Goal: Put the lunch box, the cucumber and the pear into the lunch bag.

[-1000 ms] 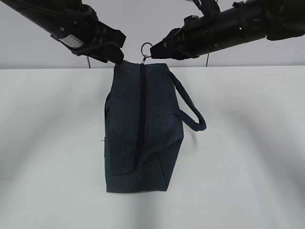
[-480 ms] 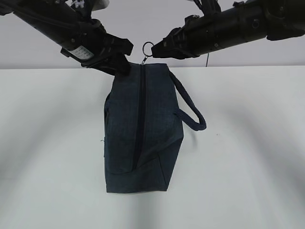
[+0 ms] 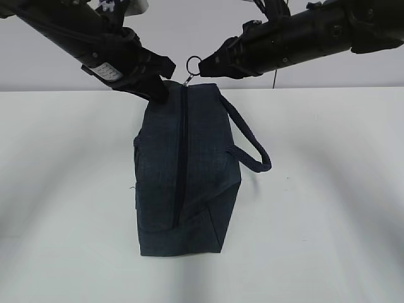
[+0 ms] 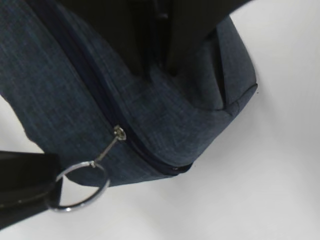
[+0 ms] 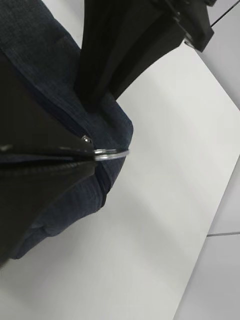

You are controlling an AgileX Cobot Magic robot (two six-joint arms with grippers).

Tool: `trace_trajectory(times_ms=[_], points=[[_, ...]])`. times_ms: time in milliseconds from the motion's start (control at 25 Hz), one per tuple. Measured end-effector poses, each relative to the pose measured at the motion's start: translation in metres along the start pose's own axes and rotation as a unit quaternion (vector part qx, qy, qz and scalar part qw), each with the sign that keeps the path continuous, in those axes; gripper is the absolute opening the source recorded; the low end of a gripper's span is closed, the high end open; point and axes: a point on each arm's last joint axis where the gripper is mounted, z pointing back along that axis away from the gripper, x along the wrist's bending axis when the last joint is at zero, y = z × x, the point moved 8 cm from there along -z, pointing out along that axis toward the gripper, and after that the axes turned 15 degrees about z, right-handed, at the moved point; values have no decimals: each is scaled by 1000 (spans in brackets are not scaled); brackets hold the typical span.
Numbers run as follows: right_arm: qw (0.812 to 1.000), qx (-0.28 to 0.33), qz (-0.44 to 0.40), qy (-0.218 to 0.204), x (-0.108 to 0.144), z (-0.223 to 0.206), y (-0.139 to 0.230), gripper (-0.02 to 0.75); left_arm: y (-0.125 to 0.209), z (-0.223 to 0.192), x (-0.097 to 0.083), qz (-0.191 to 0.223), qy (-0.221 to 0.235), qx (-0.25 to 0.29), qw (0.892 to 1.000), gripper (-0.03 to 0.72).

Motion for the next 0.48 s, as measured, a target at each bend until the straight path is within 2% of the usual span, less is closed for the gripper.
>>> trace_trajectory(times_ms=[480], points=[[998, -11, -24, -62, -11, -6, 1, 0, 6, 0, -2, -21, 5, 17, 1000, 31]])
